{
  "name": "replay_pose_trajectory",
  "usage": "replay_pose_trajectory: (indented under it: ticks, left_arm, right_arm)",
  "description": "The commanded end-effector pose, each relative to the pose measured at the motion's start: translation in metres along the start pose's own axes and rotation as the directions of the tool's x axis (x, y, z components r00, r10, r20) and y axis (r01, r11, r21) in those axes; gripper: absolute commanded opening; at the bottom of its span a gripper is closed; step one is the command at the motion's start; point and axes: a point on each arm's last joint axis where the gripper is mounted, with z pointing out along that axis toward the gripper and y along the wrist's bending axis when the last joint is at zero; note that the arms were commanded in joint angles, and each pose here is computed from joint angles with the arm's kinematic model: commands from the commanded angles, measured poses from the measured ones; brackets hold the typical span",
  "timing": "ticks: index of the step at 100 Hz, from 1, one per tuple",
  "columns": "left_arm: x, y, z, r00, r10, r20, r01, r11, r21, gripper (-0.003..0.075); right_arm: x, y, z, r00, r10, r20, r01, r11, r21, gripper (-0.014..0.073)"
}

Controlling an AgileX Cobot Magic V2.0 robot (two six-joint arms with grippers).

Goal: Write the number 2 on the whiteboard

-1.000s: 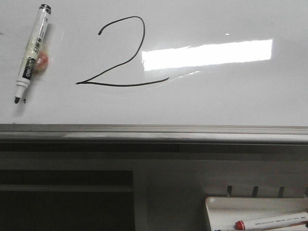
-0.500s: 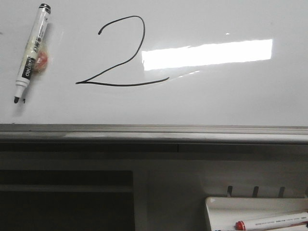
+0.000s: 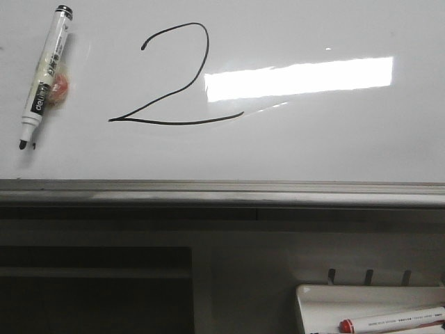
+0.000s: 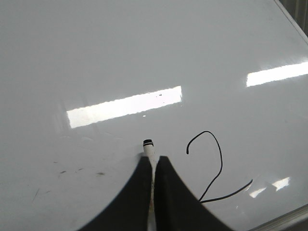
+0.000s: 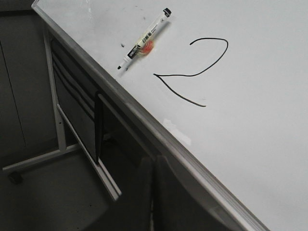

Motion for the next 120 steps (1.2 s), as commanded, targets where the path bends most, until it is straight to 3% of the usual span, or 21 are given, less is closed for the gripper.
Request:
replay_pose_trajectory:
  ticks: [1, 23, 42, 63, 84, 102, 120]
  left_arm:
    - [-0.014, 0.0, 0.0, 0.997, 0.0, 0.079, 0.0, 1.0, 0.001, -0.002]
    - [-0.011, 0.002, 0.001, 0.998, -0.005, 0.067, 0.01, 0.997, -0.073, -0.002]
    - [0.012, 0.009, 0.005, 1.0, 0.016, -0.004, -0.017, 0.961, -0.275, -0.002]
    - [0.045, 0.016, 0.008, 0.995, -0.054, -0.08, 0.016, 0.912, -0.409, -0.002]
    - [0.073, 0.017, 0.008, 0.991, 0.044, -0.123, -0.091, 0.909, -0.407, -0.002]
    - [0.104, 0.015, 0.004, 0.992, 0.01, -0.128, -0.062, 0.911, -0.408, -0.002]
    - [0.118, 0.014, 0.002, 0.96, -0.053, -0.273, -0.063, 0.915, -0.398, -0.002]
  right_arm:
    - [-0.013, -0.003, -0.002, 0.996, -0.002, 0.085, 0.0, 1.0, 0.021, -0.0068]
    - [-0.013, -0.003, -0.002, 0.996, -0.002, 0.085, 0.0, 1.0, 0.021, -0.0068]
    - [-0.013, -0.003, -0.002, 0.996, -0.002, 0.085, 0.0, 1.0, 0.021, -0.0068]
    - [-0.013, -0.003, -0.002, 0.996, -0.002, 0.085, 0.0, 1.0, 0.021, -0.0071]
    - [-0.013, -0.003, -0.002, 0.996, -0.002, 0.085, 0.0, 1.0, 0.021, -0.0071]
    - [-0.013, -0.003, -0.002, 0.996, -0.002, 0.085, 0.0, 1.0, 0.021, -0.0071]
    - [-0.013, -0.003, -0.001, 0.997, -0.002, 0.082, 0.0, 1.0, 0.02, -0.0071]
